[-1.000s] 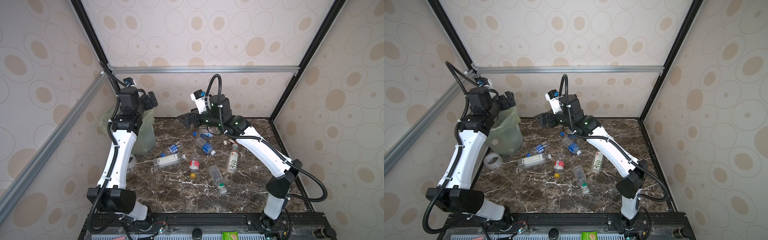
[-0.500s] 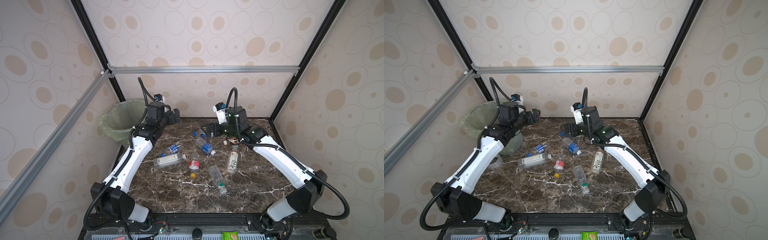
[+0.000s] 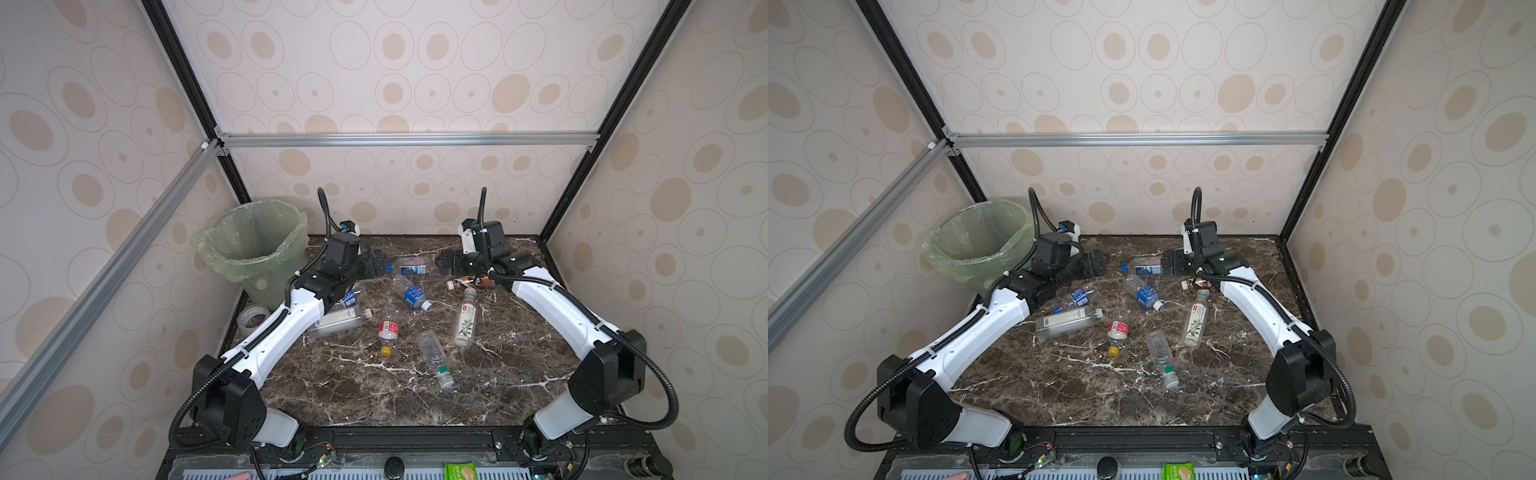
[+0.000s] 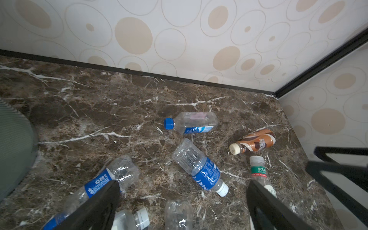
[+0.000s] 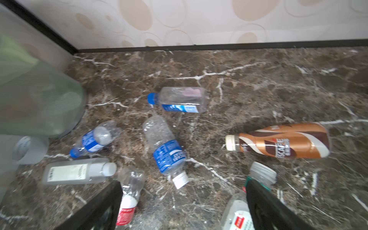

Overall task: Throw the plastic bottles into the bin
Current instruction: 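Move the right gripper down to the brown Nescafe bottle while the left arm lowers, then close the right gripper around the brown Nescafe bottle's body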

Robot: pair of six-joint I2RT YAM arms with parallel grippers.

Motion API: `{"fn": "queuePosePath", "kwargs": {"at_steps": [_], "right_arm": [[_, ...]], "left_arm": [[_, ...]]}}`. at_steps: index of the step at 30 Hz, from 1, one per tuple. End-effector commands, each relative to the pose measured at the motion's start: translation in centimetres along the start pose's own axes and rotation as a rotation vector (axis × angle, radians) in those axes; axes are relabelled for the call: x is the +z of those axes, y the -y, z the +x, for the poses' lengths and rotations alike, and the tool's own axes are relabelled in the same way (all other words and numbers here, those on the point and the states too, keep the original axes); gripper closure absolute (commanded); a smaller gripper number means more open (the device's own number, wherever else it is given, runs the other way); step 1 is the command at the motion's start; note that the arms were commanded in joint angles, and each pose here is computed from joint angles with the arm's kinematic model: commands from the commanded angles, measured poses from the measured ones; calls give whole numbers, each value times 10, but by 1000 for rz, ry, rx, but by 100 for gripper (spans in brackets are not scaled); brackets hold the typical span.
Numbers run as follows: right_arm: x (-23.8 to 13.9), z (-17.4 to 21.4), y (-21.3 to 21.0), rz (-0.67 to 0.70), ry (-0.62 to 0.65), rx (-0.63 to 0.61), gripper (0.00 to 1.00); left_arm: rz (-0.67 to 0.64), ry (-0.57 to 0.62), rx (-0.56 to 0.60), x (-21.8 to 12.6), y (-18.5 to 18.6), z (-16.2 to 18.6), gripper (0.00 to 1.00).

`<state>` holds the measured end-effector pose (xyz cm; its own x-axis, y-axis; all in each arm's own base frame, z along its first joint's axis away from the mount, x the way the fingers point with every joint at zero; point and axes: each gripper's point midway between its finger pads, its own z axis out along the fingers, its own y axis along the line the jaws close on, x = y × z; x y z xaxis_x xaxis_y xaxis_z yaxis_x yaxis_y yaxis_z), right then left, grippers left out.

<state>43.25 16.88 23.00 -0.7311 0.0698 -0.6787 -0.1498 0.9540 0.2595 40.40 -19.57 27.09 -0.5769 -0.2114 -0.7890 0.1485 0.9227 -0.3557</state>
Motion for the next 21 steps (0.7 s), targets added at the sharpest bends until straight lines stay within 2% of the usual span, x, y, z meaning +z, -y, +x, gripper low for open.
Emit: {"fn": "queuePosePath", "kwargs": {"at_steps": [1,6,9,15,21], "right_arm": [[12,6,51,156,-57,128,0],[28,18,104,241,-103,329,0],[33,22,123,297,-93,393,0],[52,30,143,341,-112,516,0],[67,42,156,394,-121,600,0]], "left_arm": [[56,19,-18,3,23,-1,1],[92,-36,54,23,53,13,1],[108,-67,84,36,70,21,1],[136,-110,122,52,94,37,1],[131,-107,144,56,97,34,1]]}}
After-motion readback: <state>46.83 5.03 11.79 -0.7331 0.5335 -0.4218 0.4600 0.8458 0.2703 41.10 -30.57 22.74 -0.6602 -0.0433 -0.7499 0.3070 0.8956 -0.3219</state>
